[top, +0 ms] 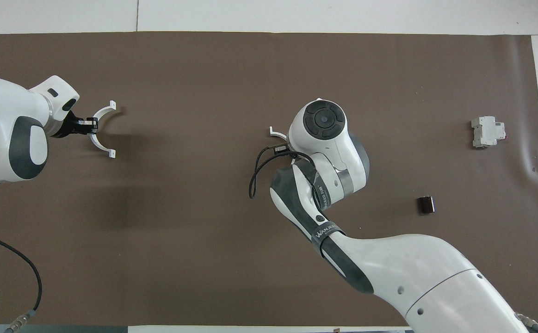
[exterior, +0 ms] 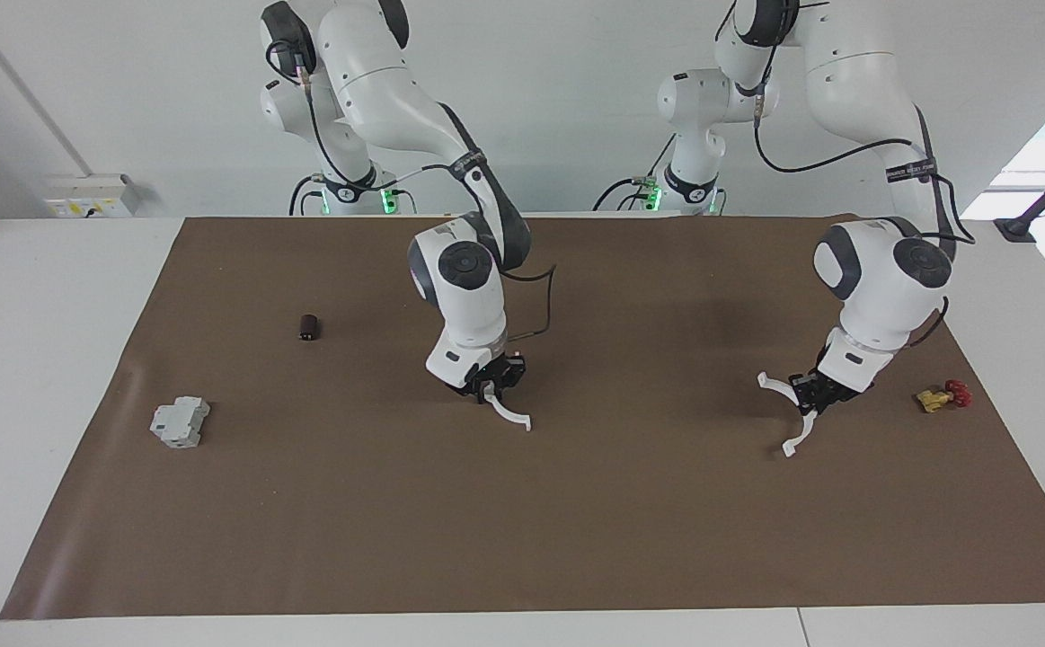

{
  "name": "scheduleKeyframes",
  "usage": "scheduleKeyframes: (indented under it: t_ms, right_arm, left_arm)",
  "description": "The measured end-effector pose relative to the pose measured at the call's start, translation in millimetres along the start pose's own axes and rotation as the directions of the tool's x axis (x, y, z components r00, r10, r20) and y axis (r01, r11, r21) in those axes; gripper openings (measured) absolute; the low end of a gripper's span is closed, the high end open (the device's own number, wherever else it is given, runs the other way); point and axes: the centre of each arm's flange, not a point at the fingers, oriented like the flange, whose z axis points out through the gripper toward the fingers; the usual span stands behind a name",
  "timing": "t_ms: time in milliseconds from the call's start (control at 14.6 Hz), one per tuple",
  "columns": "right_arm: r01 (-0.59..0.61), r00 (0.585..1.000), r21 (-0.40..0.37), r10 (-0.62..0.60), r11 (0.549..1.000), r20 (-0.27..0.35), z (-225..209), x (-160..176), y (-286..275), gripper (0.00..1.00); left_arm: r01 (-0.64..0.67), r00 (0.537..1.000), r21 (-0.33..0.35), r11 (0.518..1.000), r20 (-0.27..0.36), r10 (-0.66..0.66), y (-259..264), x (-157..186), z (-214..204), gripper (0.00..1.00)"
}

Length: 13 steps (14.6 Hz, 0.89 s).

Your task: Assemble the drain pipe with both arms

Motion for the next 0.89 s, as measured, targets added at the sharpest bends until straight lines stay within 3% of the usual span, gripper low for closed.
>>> scheduleKeyframes:
  t_ms: [137, 341, 478, 683, 888]
  right_arm:
    - [-0.008, 1.000, -0.002, 0.008, 1.000, 0.015, -34.3, 13.6, 1.4, 0.70]
    - [-0.086, 0.995, -0.016, 0.087, 0.996, 0.039, -122.8, 29.5, 42.1, 0.99]
    - [-0.179, 0.981, -0.024, 0.180, 0.984, 0.069, -197.6, 19.9, 109.0, 1.00]
    - [-0.315, 0.943, -0.026, 0.316, 0.949, 0.108, -306.5, -32.5, 207.9, 1.00]
    - [-0.340, 0.931, -0.016, 0.340, 0.940, 0.132, -364.4, -83.4, 267.4, 1.00]
  left_arm:
    - [-0.001, 1.000, 0.000, 1.000, -0.021, 0.001, 0.5, 2.7, -12.6, 0.20]
    - [0.001, 1.000, -0.005, 1.000, -0.019, -0.001, 17.9, 6.0, -24.3, 0.20]
    - [0.015, 1.000, 0.004, 1.000, -0.018, -0.015, 50.8, 6.2, -26.4, 0.20]
    - [0.044, 0.999, 0.051, 0.998, -0.033, -0.043, 125.2, -1.7, -27.9, 0.20]
    - [0.042, 0.999, 0.048, 0.998, -0.018, -0.041, 203.6, -20.9, -31.1, 0.20]
